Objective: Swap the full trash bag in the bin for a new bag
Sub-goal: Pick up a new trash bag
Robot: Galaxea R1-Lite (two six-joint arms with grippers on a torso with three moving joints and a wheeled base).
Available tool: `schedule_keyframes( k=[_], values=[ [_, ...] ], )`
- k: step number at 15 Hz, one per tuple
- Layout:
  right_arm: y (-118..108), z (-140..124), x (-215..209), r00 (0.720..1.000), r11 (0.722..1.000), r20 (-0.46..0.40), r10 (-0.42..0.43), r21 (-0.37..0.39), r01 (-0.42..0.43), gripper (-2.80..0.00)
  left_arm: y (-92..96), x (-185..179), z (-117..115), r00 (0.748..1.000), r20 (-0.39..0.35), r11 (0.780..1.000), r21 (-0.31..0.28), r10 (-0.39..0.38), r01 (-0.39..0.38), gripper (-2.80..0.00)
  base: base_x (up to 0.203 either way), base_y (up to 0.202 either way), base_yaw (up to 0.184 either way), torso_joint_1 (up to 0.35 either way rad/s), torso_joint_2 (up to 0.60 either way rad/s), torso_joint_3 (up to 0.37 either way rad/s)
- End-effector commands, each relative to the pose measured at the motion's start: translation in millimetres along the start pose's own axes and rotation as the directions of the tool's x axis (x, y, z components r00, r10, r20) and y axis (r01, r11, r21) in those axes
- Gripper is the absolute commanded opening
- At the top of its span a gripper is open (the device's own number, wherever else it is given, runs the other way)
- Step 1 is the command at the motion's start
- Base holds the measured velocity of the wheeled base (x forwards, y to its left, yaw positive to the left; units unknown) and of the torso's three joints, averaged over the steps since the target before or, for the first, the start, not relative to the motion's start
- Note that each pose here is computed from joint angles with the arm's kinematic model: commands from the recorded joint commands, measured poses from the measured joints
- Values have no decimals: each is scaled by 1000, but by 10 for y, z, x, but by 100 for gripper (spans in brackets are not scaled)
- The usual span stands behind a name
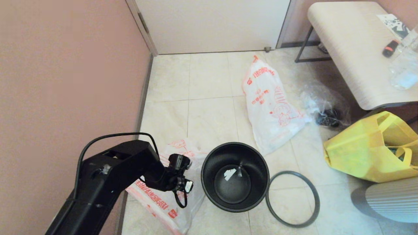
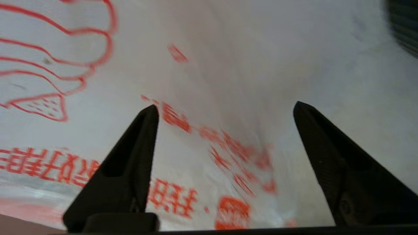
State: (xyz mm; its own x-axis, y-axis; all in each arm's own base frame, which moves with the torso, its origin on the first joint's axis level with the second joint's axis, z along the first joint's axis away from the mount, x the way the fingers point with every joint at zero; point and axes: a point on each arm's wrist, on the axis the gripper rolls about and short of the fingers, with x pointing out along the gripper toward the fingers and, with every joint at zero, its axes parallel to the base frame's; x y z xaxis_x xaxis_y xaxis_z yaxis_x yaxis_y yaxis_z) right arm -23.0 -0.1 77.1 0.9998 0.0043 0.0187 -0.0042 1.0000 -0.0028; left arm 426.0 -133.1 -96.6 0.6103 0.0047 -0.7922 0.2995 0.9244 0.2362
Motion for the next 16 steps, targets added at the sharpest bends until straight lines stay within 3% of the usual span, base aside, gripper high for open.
schedule_keyframes(
  k=[1, 2, 3, 10, 13, 16],
  values=[
    [0, -20, 7, 1000, 1000, -10, 0, 0, 0, -280, 0, 164, -57, 999, -13, 999, -3, 38, -38, 0, 0, 0, 0, 0, 0, 0],
    [0, -20, 7, 1000, 1000, -10, 0, 0, 0, -280, 29, 221, -68, 997, -17, 997, -9, 75, -75, 0, 0, 0, 0, 0, 0, 0],
    [0, -20, 7, 1000, 1000, -10, 0, 0, 0, -280, 52, 229, -55, 996, -13, 996, -14, 83, -83, -280, 0, 0, 0, 0, 0, 0],
    [0, -20, 7, 1000, 1000, -10, 0, 0, 0, -280, 73, 238, -18, 996, 3, 996, -31, 88, -88, -280, 0, 0, 0, 0, 0, 0],
    [0, -20, 7, 1000, 1000, -10, 0, 0, 0, -280, 141, 26, 132, 993, 40, 984, -142, 112, -106, -280, 0, 0, 0, 0, 0, 0],
    [0, -20, 7, 1000, 1000, -10, 0, 0, 0, -280, 183, -261, -1, 995, -7, 979, -177, 101, -101, -280, 0, 0, 0, 0, 0, 0]
  ],
)
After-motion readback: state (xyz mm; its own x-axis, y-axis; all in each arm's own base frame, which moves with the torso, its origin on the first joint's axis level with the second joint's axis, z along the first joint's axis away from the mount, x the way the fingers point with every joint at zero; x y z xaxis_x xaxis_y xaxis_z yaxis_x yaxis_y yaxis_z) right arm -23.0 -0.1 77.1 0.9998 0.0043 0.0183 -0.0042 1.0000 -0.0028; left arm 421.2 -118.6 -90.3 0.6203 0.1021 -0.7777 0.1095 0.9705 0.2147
